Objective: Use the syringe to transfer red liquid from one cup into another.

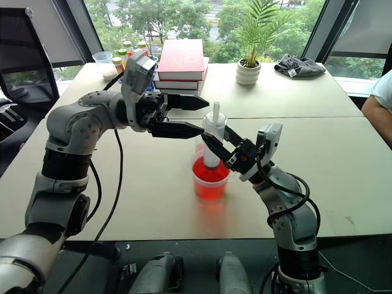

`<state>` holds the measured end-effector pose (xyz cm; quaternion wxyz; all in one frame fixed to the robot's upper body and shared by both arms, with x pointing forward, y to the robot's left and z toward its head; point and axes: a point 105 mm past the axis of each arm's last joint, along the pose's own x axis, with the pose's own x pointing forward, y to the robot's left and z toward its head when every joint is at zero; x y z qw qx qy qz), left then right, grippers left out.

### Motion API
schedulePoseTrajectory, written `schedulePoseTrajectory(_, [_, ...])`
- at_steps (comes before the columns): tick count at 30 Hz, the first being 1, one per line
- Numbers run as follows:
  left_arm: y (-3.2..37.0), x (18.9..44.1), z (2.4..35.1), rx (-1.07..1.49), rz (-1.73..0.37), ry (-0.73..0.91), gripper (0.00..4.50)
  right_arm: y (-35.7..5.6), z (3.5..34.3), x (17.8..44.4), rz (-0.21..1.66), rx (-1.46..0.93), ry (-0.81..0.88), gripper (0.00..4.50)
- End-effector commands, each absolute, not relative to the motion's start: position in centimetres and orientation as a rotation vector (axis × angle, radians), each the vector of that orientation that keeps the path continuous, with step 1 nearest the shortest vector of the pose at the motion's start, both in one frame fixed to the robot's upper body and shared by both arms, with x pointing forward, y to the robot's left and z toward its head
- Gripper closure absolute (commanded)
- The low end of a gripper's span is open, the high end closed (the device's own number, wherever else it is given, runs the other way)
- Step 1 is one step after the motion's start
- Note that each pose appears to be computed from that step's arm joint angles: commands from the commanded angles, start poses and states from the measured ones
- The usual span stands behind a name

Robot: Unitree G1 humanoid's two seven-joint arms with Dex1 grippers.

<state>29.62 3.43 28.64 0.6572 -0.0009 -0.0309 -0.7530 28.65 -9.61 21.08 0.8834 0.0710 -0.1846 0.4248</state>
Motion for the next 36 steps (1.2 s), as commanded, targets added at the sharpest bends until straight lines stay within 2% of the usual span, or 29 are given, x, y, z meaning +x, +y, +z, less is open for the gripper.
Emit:
schedulePoseTrajectory(1, [2.4,28.4,29.6,0.045,-1.773,-0.090,0.00,-9.5,21.7,28.3,0.892,0.134,-0.417,3.08])
schedulePoseTrajectory(8, [1.2,28.4,29.5,0.043,-1.787,-0.080,0.00,-9.6,21.8,28.5,0.893,0.123,-0.414,3.08])
schedulePoseTrajectory(11, [0.8,28.6,29.4,0.042,-1.778,-0.079,0.82,-9.5,21.8,28.5,0.895,0.120,-0.414,3.08])
schedulePoseTrajectory(18, [0.7,28.7,29.7,0.027,-1.772,-0.091,4.33,-9.3,21.8,28.4,0.910,0.114,-0.407,3.08])
schedulePoseTrajectory(19, [0.7,28.7,29.7,0.026,-1.770,-0.094,4.43,-9.3,21.7,28.4,0.913,0.113,-0.405,3.08])
schedulePoseTrajectory(36, [2.0,30.7,34.0,0.092,-1.642,-0.271,4.43,-8.7,19.8,28.2,0.971,0.137,-0.311,3.08])
